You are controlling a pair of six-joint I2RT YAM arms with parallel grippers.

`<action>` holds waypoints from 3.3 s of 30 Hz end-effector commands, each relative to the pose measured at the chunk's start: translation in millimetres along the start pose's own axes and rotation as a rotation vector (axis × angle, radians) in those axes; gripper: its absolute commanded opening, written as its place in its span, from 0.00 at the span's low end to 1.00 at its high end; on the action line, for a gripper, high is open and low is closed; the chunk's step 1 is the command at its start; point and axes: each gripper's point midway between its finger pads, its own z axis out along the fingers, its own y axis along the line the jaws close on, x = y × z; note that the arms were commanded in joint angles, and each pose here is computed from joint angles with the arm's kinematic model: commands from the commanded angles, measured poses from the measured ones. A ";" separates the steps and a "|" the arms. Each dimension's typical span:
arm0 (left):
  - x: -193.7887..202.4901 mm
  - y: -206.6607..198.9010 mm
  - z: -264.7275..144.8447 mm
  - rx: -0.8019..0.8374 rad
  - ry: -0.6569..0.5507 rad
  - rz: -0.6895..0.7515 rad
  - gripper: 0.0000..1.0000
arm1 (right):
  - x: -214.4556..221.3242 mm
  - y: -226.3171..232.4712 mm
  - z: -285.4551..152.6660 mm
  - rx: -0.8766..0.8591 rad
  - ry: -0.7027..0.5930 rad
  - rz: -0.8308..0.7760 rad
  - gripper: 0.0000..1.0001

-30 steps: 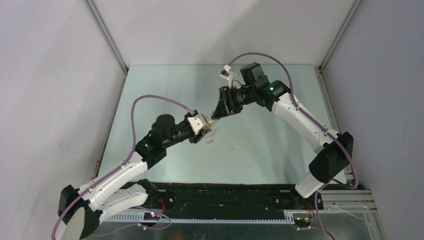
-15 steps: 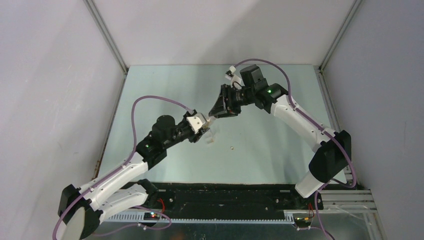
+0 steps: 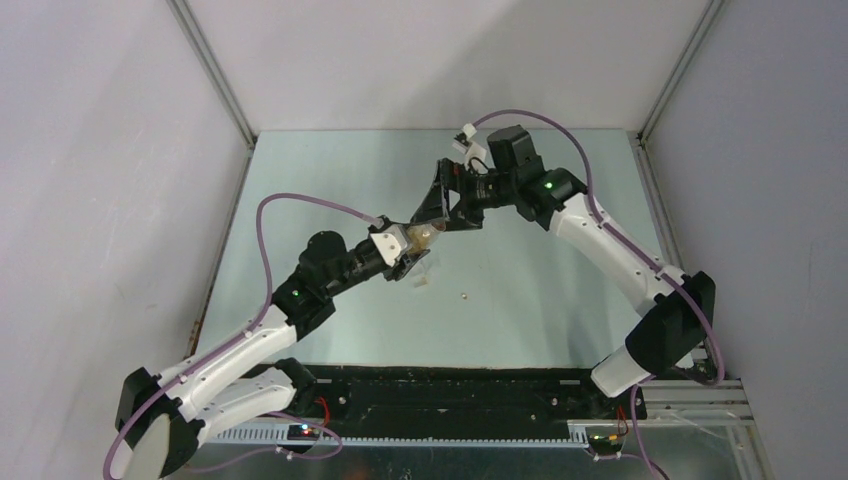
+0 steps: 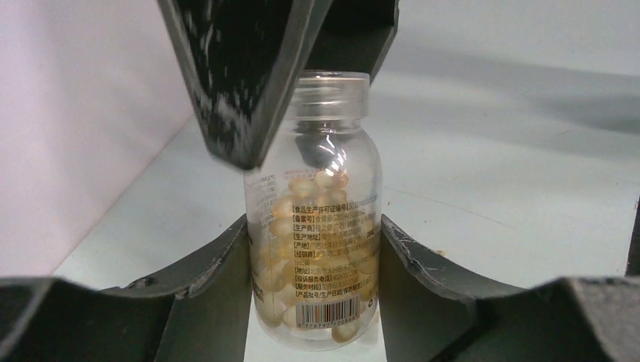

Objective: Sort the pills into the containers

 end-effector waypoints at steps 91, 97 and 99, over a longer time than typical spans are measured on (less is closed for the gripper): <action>-39.0 -30.2 1.4 0.240 -0.057 0.042 0.00 | 17.5 14.5 -54.1 0.017 -0.009 -0.699 0.72; -36.6 -29.2 1.5 0.230 -0.054 0.038 0.00 | 6.0 24.2 -46.5 -0.003 -0.063 -0.546 0.43; -39.0 -26.1 1.9 0.208 -0.070 0.039 0.00 | 4.4 26.7 -41.2 0.004 -0.083 -0.464 0.37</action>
